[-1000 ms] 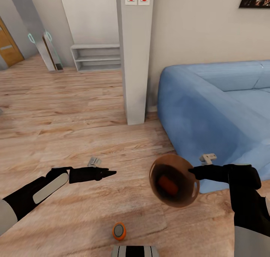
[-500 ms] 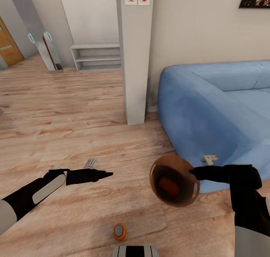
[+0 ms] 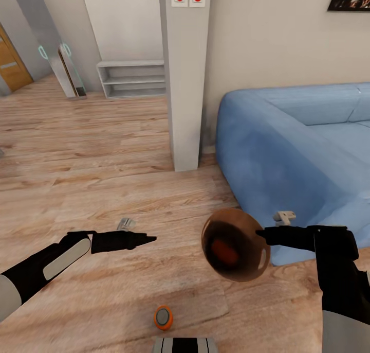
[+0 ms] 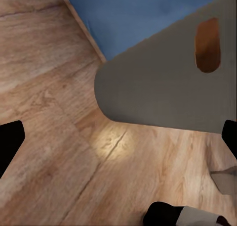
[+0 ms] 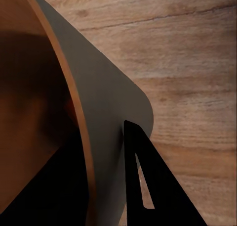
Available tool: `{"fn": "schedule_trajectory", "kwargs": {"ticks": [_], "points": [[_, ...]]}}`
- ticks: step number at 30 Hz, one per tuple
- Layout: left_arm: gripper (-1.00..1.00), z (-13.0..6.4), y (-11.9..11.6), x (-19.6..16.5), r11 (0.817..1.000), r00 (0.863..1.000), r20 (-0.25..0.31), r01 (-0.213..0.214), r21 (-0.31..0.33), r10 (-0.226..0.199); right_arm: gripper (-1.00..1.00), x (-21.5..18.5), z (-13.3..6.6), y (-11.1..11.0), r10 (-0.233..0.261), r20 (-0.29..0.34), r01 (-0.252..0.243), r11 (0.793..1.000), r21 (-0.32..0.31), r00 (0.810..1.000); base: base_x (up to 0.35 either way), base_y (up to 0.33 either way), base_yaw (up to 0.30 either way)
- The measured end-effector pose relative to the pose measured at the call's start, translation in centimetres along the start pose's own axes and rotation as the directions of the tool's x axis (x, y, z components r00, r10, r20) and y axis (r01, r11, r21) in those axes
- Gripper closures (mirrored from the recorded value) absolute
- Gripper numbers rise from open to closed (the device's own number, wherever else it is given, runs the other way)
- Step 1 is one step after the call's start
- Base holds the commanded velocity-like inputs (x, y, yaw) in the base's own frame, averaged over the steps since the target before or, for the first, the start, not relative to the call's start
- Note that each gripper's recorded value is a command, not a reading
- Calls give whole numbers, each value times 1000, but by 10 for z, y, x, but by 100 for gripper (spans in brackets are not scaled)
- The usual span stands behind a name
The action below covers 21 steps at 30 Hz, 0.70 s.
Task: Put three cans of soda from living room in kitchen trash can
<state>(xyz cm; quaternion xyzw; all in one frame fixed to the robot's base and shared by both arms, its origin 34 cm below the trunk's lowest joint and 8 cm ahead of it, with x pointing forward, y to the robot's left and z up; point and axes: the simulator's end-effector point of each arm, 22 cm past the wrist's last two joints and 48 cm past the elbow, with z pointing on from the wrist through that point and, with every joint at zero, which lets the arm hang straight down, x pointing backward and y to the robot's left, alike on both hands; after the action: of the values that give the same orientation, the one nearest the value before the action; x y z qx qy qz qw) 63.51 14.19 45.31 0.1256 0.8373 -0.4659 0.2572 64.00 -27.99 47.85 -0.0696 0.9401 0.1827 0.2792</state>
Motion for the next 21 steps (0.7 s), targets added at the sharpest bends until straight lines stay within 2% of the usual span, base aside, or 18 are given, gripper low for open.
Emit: {"fn": "schedule_trajectory", "kwargs": {"ticks": [3,8,14,21], "points": [[-100,1,-5,0,1000,1000,-3,-5,9,5,100,-1,0,3,14,3,-14,1000,-15,1000,0,0,0],[-100,2,-7,3,1000,1000,-24,8,12,-8,100,0,-1,1,7,1,-7,1000,-6,1000,0,0,0],[-100,4,-8,16,998,995,-86,55,8,-54,100,0,-1,1,7,1,-7,1000,-6,1000,0,0,0],[-100,4,-8,16,999,995,-86,54,6,-53,100,0,-1,1,8,1,-8,1000,-6,1000,0,0,0]]}}
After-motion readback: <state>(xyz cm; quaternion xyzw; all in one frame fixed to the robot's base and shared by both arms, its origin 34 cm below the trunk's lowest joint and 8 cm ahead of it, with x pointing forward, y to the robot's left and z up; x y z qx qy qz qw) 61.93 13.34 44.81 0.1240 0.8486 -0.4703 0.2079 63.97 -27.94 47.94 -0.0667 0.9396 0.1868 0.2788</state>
